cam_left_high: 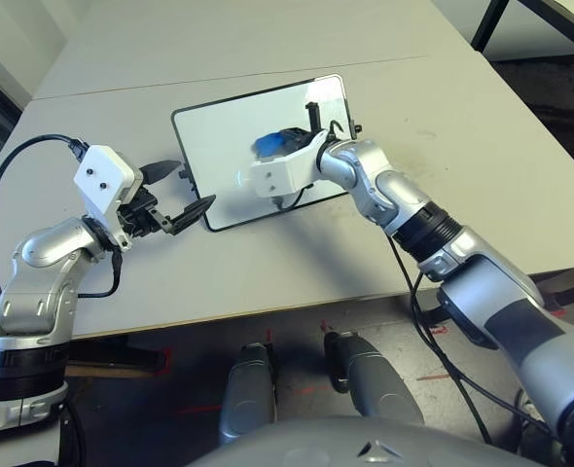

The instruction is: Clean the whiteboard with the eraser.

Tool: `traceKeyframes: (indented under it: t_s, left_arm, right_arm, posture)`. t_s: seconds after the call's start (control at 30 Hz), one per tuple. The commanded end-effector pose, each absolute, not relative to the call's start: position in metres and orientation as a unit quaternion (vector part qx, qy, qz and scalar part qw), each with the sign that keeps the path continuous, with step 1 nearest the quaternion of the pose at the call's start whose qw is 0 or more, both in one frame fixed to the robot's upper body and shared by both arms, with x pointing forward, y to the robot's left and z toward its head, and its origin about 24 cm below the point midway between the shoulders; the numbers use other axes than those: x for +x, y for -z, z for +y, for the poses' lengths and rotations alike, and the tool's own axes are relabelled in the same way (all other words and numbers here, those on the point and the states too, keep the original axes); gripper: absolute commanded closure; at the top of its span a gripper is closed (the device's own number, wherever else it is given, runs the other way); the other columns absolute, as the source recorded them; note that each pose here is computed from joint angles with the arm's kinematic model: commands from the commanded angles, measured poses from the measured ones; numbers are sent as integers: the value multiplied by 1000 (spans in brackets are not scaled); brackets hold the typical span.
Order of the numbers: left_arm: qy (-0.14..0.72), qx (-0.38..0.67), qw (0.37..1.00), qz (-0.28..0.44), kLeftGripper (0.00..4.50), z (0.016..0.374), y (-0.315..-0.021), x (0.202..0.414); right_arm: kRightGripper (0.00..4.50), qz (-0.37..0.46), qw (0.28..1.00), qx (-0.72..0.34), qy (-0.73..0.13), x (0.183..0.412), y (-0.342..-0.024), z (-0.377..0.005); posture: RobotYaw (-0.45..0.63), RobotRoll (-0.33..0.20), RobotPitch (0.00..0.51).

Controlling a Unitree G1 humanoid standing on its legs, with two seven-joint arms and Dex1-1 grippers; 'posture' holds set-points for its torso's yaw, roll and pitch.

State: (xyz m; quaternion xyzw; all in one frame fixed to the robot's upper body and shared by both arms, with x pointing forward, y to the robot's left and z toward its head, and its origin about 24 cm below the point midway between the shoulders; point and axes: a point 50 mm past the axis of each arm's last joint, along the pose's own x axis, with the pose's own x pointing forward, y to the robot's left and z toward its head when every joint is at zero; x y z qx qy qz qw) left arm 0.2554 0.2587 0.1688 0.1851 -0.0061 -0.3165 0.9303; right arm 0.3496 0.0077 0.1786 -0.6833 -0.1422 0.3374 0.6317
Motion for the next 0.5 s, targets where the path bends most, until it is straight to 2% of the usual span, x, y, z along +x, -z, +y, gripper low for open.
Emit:
traceKeyframes:
  t_s: [0.03, 0.5]
  left_arm:
    - [320, 188, 929, -5, 0, 256, -170, 254]
    - [323, 186, 928, -10, 0, 254, -169, 256]
  right_arm:
    - [4340, -147, 612, -688, -360, 342, -172, 14]
    - [4341, -117, 618, -715, -305, 365, -181, -15]
  posture:
    - [-7, 0, 144]
    - [-24, 0, 137]
